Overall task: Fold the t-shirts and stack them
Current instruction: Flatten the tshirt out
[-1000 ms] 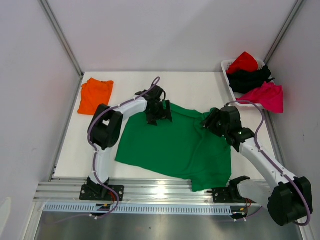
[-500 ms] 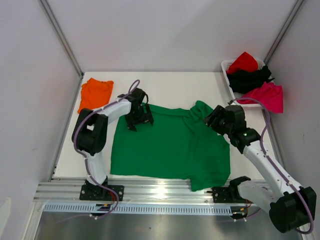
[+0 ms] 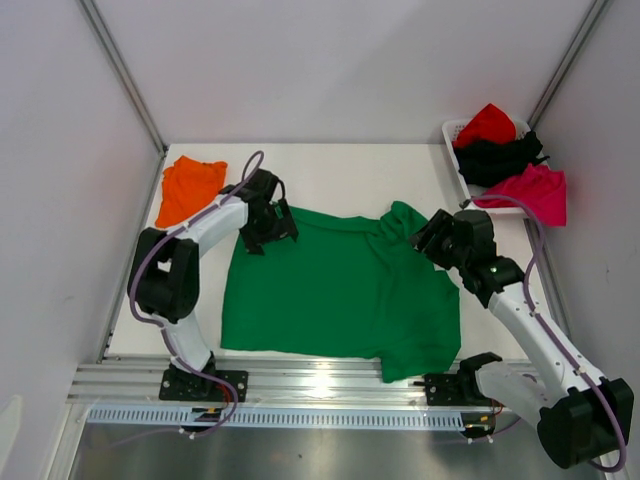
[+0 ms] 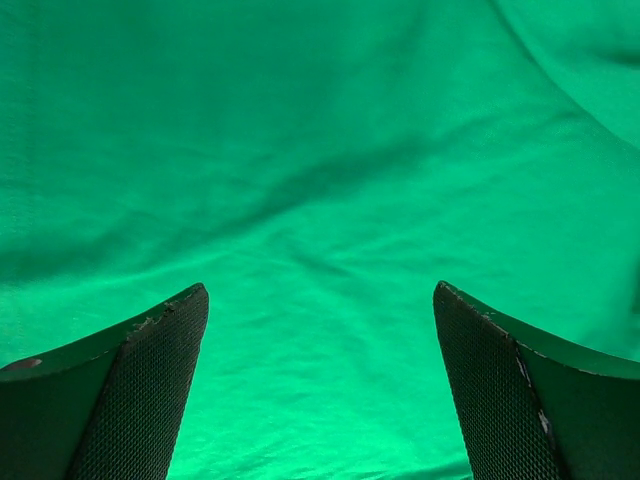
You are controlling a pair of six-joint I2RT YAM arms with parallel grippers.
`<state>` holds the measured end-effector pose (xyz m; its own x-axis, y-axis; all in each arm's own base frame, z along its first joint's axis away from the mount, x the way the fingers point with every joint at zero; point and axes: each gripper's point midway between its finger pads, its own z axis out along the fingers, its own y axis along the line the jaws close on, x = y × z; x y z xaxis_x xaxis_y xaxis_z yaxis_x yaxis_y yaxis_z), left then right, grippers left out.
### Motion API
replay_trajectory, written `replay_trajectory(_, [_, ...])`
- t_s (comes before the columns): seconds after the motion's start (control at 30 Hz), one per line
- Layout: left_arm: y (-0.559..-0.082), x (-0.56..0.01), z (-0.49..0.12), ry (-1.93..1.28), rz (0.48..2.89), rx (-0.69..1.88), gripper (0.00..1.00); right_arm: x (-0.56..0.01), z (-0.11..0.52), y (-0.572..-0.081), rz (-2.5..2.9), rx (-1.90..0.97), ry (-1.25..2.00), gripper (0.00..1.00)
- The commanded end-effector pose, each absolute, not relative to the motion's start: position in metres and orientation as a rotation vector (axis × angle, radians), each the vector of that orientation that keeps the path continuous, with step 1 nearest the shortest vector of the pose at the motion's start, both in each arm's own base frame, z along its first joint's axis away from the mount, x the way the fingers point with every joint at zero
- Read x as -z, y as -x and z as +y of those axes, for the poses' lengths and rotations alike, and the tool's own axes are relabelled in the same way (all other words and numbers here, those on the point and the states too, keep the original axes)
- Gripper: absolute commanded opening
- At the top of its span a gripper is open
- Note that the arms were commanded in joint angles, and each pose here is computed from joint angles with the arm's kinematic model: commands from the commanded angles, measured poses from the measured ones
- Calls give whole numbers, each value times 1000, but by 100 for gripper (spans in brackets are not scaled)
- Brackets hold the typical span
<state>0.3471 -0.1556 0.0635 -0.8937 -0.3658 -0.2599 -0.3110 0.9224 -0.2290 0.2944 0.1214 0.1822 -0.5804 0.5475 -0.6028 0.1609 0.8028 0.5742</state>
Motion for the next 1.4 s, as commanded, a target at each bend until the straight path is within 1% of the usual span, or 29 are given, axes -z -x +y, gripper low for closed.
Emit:
replay_trajectory(0.0, [-348, -92, -180, 458, 2720, 377, 95, -194, 121, -297, 2148, -607, -540, 61])
replay_trajectory(0.1, [-348, -75, -190, 431, 2787, 352, 95, -183, 126, -303, 2178, -610, -562, 61])
replay_trajectory(0.23, [-361, -69, -191, 429, 2800, 314, 95, -179, 138, -305, 2198, -645, -530, 60])
replay_trajectory(0.37, [-375, -73, -191, 411, 2792, 276, 95, -183, 137, -308, 2183, -629, -514, 61])
replay_trajectory(0.43, [-387, -85, -196, 405, 2768, 294, 95, -183, 134, -310, 2181, -605, -498, 60])
replay_trajectory(0.53, [-396, -91, -199, 401, 2758, 302, 95, -175, 122, -320, 2164, -523, -512, 61])
replay_trajectory(0.6, [-401, -94, -201, 404, 2750, 306, 95, -170, 121, -330, 2133, -533, -506, 60])
replay_trajectory(0.73, [-400, -97, -203, 407, 2746, 326, 95, -154, 124, -353, 2060, -653, -568, 60])
replay_trajectory(0.77, [-398, -97, -203, 402, 2746, 329, 95, -156, 130, -367, 2011, -709, -565, 60])
replay_trajectory(0.87, [-396, -98, -202, 396, 2741, 329, 95, -141, 138, -381, 2013, -780, -630, 60])
replay_trajectory(1.0, [-393, -100, -197, 388, 2739, 312, 95, -111, 153, -404, 2078, -807, -642, 58])
replay_trajectory(1.03, [-393, -100, -197, 388, 2738, 313, 95, -112, 155, -411, 2077, -809, -635, 58])
replay_trajectory(1.1, [-392, -99, -197, 385, 2738, 313, 95, -98, 159, -415, 2113, -801, -629, 56])
replay_trajectory(1.37, [-391, -92, -195, 382, 2751, 307, 95, -92, 163, -419, 2126, -806, -606, 49])
